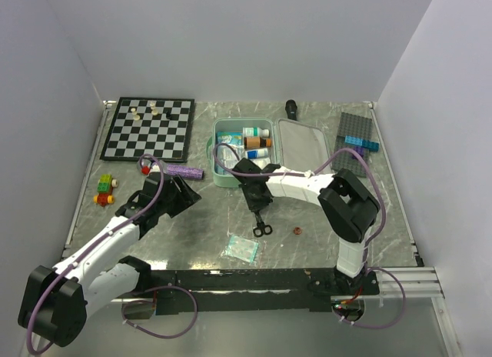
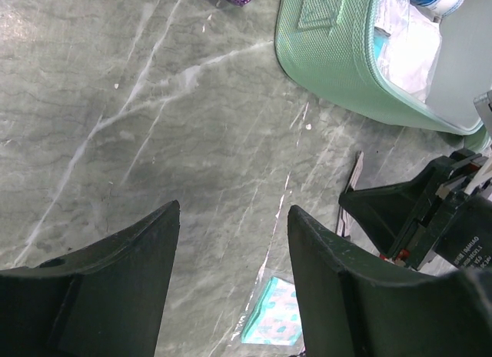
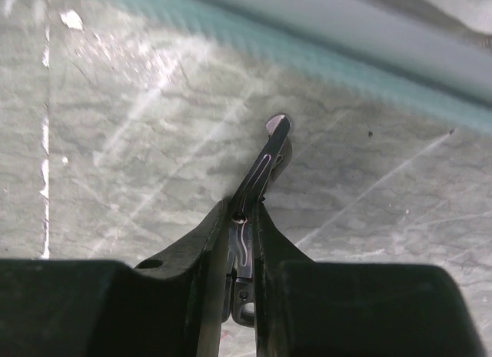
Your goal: Organize the medicine kit
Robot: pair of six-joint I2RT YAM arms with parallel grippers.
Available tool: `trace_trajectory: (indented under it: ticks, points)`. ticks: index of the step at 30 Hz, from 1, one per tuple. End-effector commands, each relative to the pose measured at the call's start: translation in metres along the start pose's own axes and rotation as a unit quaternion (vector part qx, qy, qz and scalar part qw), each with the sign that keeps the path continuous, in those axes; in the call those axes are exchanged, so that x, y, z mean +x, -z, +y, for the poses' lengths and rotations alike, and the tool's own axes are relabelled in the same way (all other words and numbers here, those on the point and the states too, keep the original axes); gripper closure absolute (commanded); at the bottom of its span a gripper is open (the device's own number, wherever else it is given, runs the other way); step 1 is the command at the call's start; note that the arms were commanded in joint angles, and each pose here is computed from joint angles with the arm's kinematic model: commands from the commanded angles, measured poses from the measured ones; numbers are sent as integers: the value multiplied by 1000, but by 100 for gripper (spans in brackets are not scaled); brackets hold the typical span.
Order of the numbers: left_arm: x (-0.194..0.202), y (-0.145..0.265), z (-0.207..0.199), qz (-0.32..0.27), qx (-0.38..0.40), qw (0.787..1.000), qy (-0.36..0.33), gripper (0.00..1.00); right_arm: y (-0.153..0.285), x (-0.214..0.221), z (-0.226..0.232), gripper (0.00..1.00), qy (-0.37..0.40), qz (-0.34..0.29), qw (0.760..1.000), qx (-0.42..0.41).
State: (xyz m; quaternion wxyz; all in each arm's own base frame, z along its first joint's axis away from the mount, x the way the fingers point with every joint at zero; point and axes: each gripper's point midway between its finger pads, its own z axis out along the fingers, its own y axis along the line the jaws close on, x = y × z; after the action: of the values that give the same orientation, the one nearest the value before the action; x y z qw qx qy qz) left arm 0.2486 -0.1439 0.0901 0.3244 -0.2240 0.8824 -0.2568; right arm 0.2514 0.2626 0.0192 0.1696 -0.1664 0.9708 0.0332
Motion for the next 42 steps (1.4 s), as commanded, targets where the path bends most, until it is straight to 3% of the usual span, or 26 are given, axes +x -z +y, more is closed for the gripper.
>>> trace_trajectory:
  ticks: [1, 12, 20, 29, 42]
  points:
    - [-3, 1, -6, -4, 14, 1000, 0, 37, 21, -1, -6, 89, -10, -15, 1000, 1]
    - [-4, 2, -7, -5, 15, 1000, 1, 37, 52, -7, -2, 90, -6, -37, 999, -10]
    - [-5, 2, -8, -6, 16, 1000, 0, 37, 107, -37, 2, 90, -4, -93, 995, -27]
    - [-11, 5, -10, -15, 12, 1000, -6, 37, 145, -115, 1, 91, 2, -166, 986, -21]
    - [-18, 7, -15, -14, 4, 999, -30, 37, 89, -254, -24, 92, -44, -198, 979, -13]
